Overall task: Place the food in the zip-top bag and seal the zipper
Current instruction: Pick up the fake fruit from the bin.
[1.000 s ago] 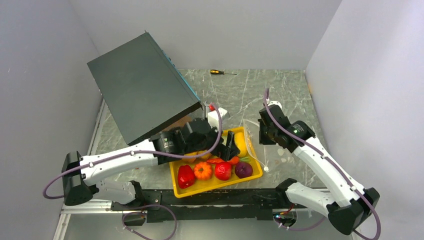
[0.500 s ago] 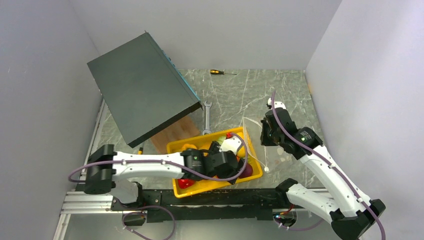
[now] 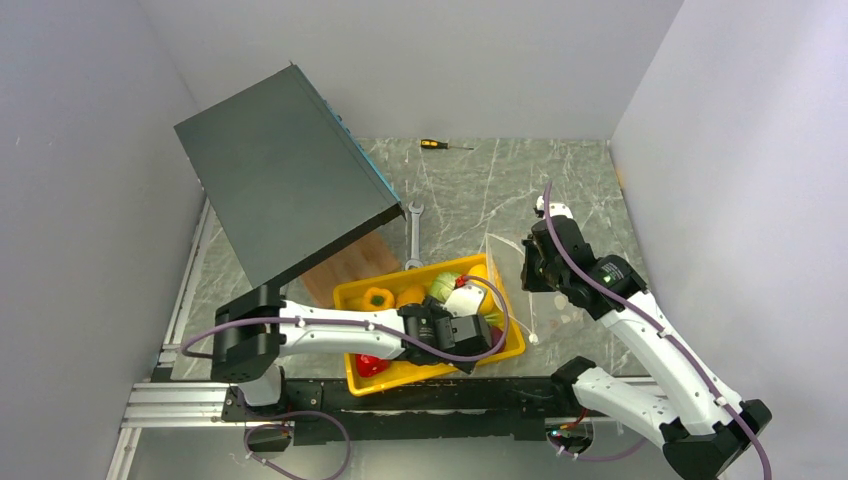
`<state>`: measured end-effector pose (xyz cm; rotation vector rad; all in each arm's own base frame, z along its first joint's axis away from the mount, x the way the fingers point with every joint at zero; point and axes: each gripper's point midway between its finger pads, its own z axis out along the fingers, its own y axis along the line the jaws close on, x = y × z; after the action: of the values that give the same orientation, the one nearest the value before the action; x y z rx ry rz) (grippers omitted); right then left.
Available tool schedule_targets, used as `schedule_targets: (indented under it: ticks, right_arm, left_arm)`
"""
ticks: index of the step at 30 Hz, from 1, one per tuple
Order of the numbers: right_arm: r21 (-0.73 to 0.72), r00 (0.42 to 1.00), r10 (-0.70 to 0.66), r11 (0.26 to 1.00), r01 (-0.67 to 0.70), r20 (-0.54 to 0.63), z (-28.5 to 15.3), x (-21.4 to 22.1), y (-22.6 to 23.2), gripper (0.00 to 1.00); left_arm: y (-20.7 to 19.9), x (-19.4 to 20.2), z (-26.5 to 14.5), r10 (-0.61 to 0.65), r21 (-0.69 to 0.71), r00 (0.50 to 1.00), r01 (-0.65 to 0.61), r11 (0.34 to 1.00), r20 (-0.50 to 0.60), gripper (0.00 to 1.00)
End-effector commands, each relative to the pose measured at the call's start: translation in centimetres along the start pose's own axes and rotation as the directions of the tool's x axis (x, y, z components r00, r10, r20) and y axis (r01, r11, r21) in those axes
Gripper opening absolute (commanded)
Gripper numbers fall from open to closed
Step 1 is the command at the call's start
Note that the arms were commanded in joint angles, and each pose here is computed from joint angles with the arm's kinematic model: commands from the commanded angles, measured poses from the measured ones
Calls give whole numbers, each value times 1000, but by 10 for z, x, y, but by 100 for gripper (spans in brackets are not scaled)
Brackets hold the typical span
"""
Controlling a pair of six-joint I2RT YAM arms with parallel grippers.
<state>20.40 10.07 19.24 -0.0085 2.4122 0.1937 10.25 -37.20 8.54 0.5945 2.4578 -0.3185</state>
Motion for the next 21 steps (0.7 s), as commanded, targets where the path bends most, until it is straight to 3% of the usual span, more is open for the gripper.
schedule_targets:
  ticks: [1,11,17,21]
  right_arm:
    - [-12,999,11,1000,-10,45,-1,-9,2,0]
    - [-22,999,8,1000,-7,33,0,-7,5,0]
    - [-31,999,10,999,-9,32,-2,-6,5,0]
    - [-35,999,6,999,-5,32,-2,-7,6,0]
  left_arm:
    - [-3,-5,1,-25,-18,999,26,999,25,99]
    - [-2,-5,10,15,-16,1000,-15,1000,16,86]
    - [0,-9,10,47,-41,999,-47,998,10,66]
    - [-12,-28,-21,50,66,997,-54,996,55,54]
